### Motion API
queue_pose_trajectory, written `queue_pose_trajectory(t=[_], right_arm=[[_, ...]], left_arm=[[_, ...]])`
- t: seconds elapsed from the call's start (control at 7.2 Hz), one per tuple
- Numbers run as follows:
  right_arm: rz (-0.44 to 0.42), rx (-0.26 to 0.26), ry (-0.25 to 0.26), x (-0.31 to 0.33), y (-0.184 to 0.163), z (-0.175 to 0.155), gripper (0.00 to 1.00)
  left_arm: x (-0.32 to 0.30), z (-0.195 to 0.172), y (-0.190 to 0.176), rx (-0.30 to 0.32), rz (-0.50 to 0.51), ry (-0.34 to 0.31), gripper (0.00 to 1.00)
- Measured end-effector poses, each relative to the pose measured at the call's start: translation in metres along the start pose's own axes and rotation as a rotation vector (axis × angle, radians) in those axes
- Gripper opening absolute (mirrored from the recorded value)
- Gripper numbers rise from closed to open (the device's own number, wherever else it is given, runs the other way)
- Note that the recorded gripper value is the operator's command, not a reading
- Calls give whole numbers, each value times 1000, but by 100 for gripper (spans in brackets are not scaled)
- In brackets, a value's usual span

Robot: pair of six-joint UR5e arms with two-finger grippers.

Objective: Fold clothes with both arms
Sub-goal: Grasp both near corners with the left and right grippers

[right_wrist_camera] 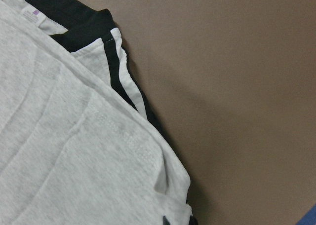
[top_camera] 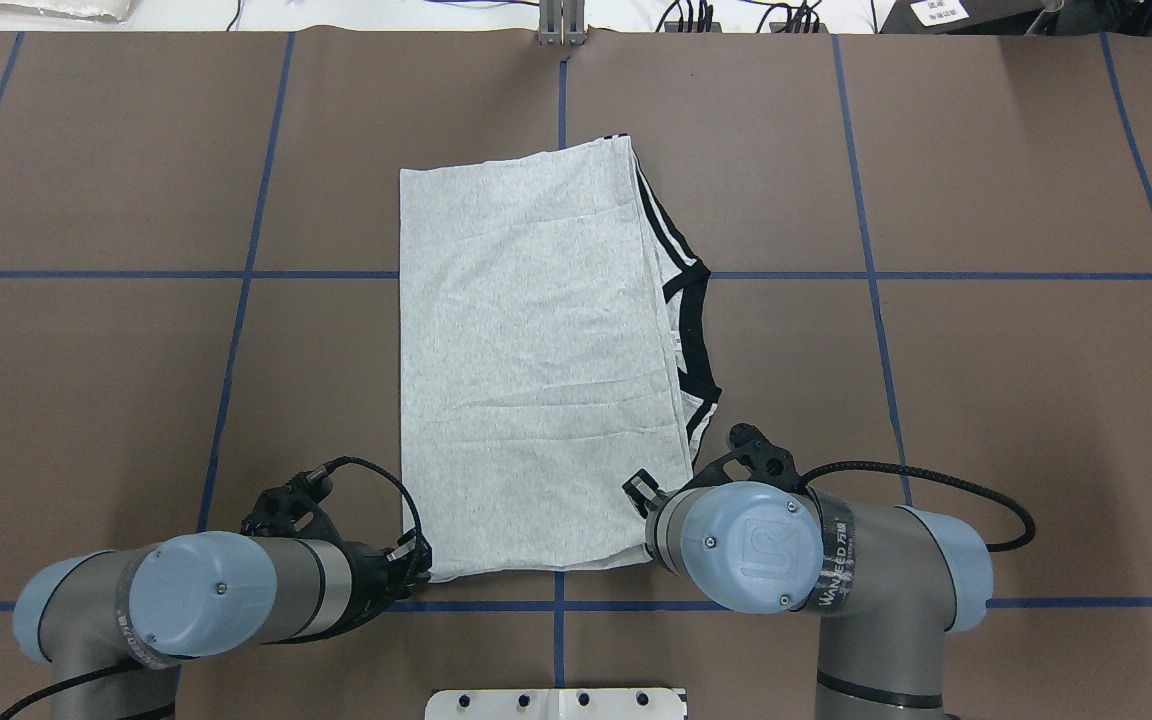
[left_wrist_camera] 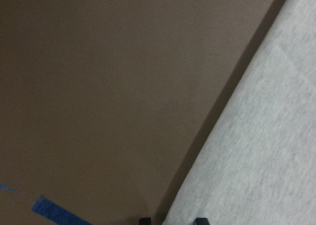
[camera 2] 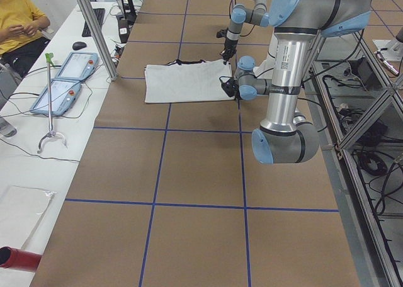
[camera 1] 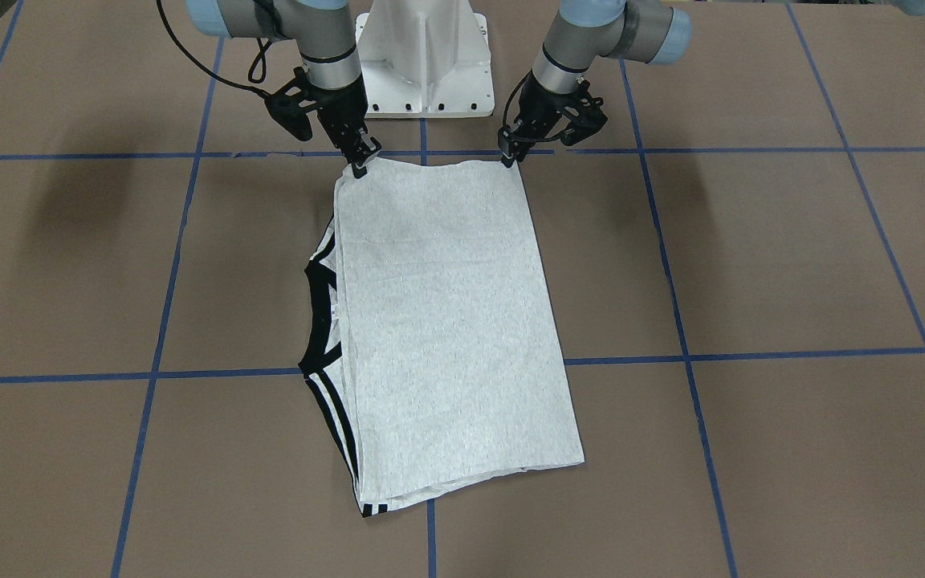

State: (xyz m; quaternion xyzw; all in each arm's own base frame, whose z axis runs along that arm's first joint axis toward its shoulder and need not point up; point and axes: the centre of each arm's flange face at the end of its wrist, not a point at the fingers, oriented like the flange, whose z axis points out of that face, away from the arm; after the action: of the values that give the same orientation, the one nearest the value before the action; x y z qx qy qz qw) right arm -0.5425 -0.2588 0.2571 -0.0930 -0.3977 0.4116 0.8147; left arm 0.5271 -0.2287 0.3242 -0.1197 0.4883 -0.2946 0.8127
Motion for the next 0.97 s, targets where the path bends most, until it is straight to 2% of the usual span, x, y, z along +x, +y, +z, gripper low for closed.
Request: queue_pose_trajectory(t=[0.56, 0.97], right_arm=[[1, -1, -1, 0, 0, -1, 0], [12, -26, 13, 25, 13, -22, 0]], left_arm=[[6, -9, 1, 12, 0, 32, 0], [28, -66, 19, -43, 5, 120, 0]])
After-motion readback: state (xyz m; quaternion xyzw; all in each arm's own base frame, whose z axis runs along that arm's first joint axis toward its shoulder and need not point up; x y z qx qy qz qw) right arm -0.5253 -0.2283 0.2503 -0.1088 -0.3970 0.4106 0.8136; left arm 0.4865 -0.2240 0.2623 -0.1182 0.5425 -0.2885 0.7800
